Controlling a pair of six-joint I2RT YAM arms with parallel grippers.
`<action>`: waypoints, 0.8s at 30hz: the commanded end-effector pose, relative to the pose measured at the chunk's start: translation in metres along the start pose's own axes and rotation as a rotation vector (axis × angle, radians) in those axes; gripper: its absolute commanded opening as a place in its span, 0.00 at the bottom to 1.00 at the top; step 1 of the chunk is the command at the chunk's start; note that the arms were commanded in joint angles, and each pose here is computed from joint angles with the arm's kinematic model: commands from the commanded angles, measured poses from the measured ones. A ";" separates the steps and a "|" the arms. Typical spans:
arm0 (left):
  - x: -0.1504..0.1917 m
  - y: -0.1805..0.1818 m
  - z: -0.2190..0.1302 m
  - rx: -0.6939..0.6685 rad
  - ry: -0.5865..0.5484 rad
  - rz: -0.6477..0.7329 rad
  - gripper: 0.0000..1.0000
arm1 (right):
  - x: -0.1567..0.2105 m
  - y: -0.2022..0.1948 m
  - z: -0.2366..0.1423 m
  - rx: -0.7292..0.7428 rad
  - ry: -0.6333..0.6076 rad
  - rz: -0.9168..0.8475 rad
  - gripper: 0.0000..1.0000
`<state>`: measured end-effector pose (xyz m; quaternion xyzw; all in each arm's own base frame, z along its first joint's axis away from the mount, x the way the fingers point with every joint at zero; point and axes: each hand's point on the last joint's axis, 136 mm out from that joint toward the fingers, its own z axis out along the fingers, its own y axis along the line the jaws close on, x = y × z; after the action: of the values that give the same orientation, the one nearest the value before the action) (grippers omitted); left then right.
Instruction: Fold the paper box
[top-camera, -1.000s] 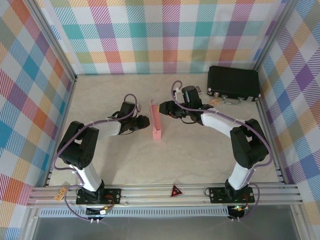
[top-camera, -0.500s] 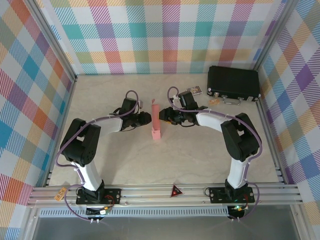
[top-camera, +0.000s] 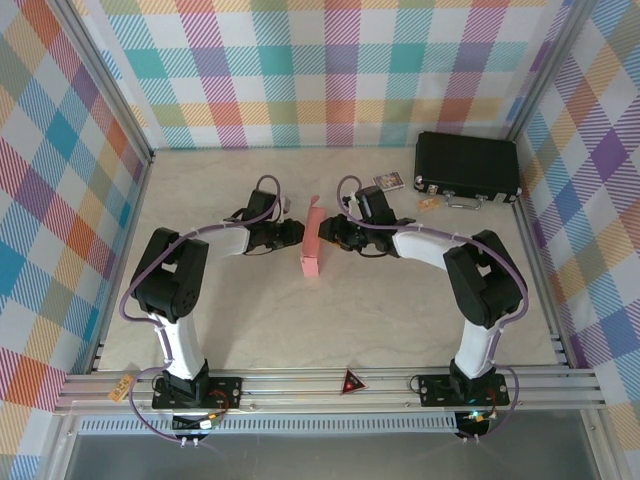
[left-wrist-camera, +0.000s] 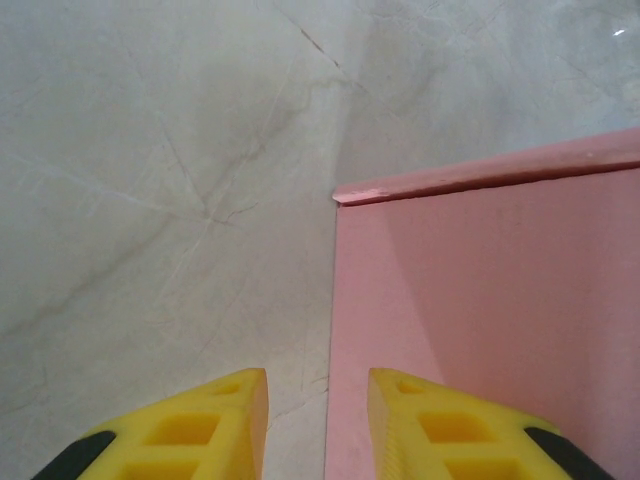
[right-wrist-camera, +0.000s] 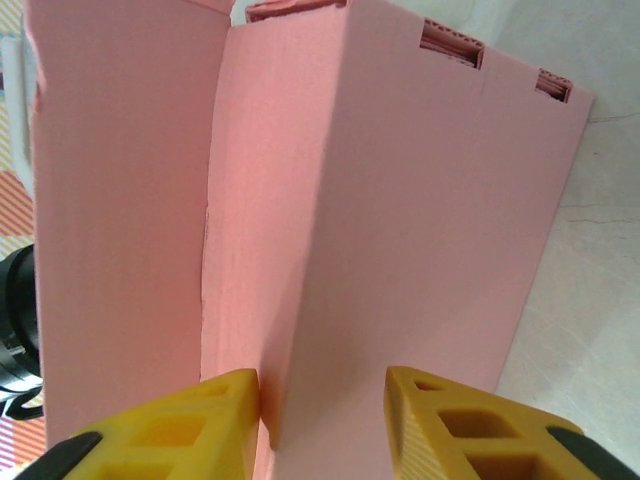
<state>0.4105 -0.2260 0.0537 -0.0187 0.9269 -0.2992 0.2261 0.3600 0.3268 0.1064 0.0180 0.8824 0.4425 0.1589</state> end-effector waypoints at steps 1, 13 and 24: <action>-0.003 -0.009 -0.003 0.017 0.016 0.026 0.32 | 0.008 -0.013 0.000 0.066 -0.025 0.050 0.39; -0.031 -0.004 -0.060 -0.161 -0.131 0.080 0.33 | -0.016 0.015 -0.033 0.091 -0.121 -0.040 0.42; -0.036 -0.052 -0.113 -0.166 -0.186 0.204 0.76 | -0.011 -0.010 -0.073 0.195 -0.165 -0.096 0.46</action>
<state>0.3979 -0.1937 0.1609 0.0075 0.9200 -0.2050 0.3339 0.3553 0.2825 0.1470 0.0299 0.8954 0.3735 0.2407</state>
